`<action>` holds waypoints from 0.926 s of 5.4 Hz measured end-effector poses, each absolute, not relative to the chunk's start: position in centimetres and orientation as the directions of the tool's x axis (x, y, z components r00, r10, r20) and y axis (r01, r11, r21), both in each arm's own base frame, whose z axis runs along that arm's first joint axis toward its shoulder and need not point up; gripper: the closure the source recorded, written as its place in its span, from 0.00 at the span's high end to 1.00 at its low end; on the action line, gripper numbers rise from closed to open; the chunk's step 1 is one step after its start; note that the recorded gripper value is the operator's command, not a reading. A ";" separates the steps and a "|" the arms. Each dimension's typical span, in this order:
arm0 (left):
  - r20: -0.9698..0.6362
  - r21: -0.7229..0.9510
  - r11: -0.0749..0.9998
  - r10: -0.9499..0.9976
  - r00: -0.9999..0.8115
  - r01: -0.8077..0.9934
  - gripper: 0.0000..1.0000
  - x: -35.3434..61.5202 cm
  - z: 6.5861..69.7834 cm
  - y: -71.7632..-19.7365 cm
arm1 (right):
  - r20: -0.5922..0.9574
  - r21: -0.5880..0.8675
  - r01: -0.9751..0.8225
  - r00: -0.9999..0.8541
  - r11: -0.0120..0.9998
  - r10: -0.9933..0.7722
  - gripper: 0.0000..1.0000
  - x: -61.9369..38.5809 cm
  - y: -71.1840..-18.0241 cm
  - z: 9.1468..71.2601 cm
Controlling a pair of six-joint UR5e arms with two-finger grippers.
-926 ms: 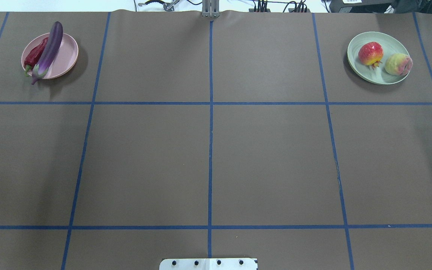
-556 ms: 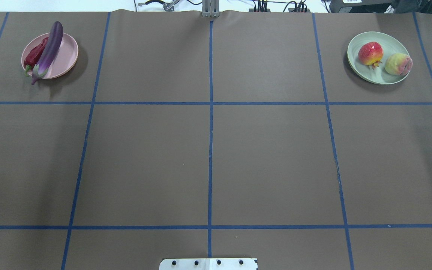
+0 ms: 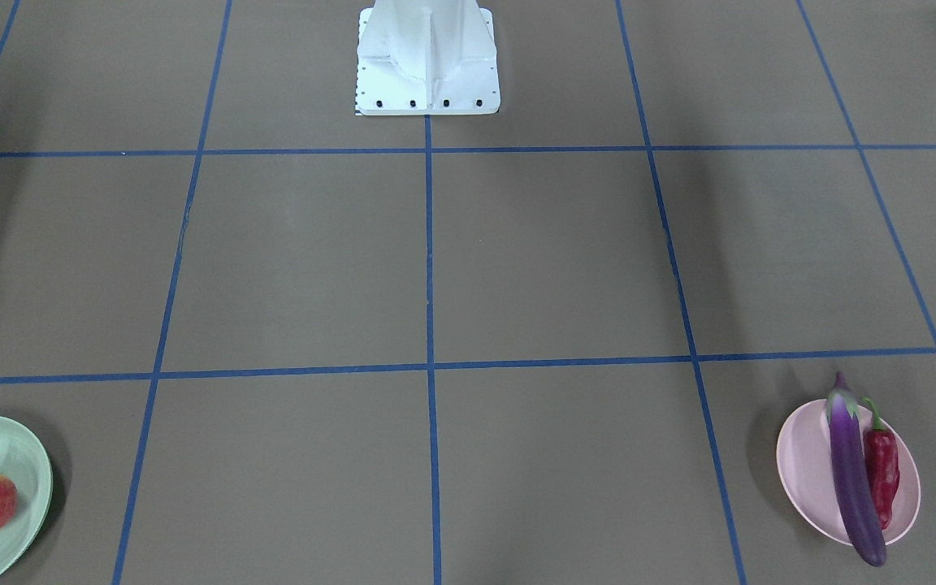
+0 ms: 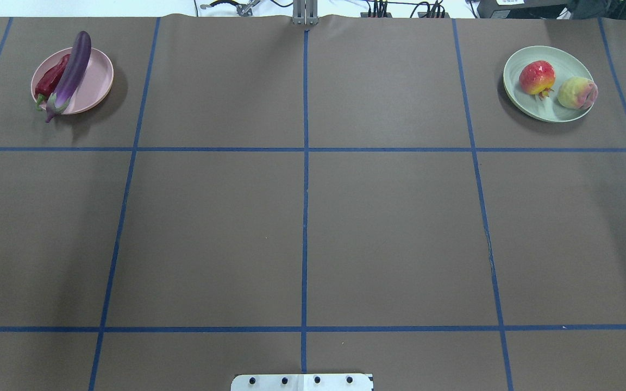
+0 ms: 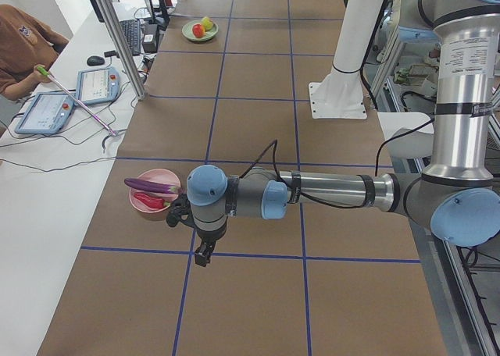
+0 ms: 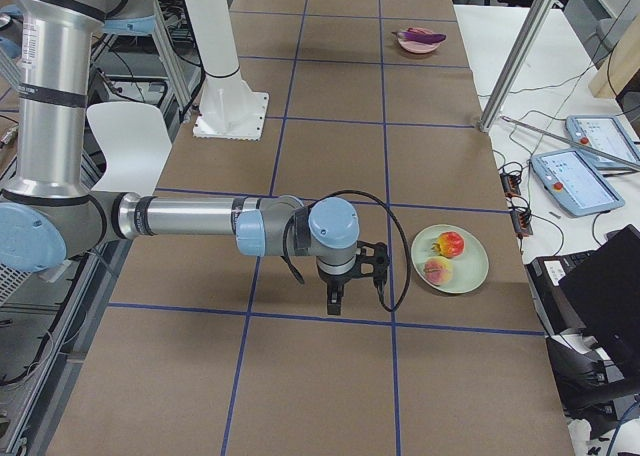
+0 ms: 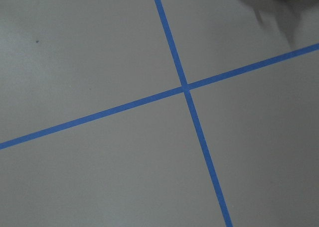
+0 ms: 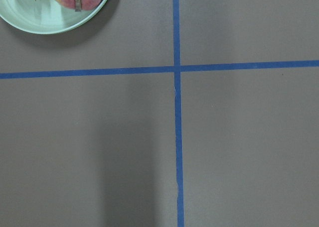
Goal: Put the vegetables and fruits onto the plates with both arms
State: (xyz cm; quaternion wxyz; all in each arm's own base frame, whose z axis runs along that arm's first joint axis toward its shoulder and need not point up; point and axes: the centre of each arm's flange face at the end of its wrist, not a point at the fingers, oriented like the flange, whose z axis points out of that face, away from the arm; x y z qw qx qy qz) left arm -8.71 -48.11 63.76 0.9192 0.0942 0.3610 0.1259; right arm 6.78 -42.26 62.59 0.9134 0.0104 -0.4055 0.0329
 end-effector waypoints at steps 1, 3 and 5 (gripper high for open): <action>-0.640 0.265 0.950 0.300 0.708 -0.163 1.00 -8.7 63.7 -48.1 | 0.741 -0.020 -0.063 0.669 0.998 0.057 1.00 6.6 -42.1 62.8; -0.638 0.266 0.950 0.301 0.709 -0.164 1.00 -8.7 63.6 -48.2 | 0.744 -0.016 -0.057 0.666 0.998 0.050 1.00 6.5 -42.1 62.7; -0.637 0.265 0.950 0.301 0.710 -0.164 1.00 -8.7 63.7 -48.2 | 0.747 -0.013 -0.056 0.663 0.998 0.047 1.00 6.5 -42.3 62.6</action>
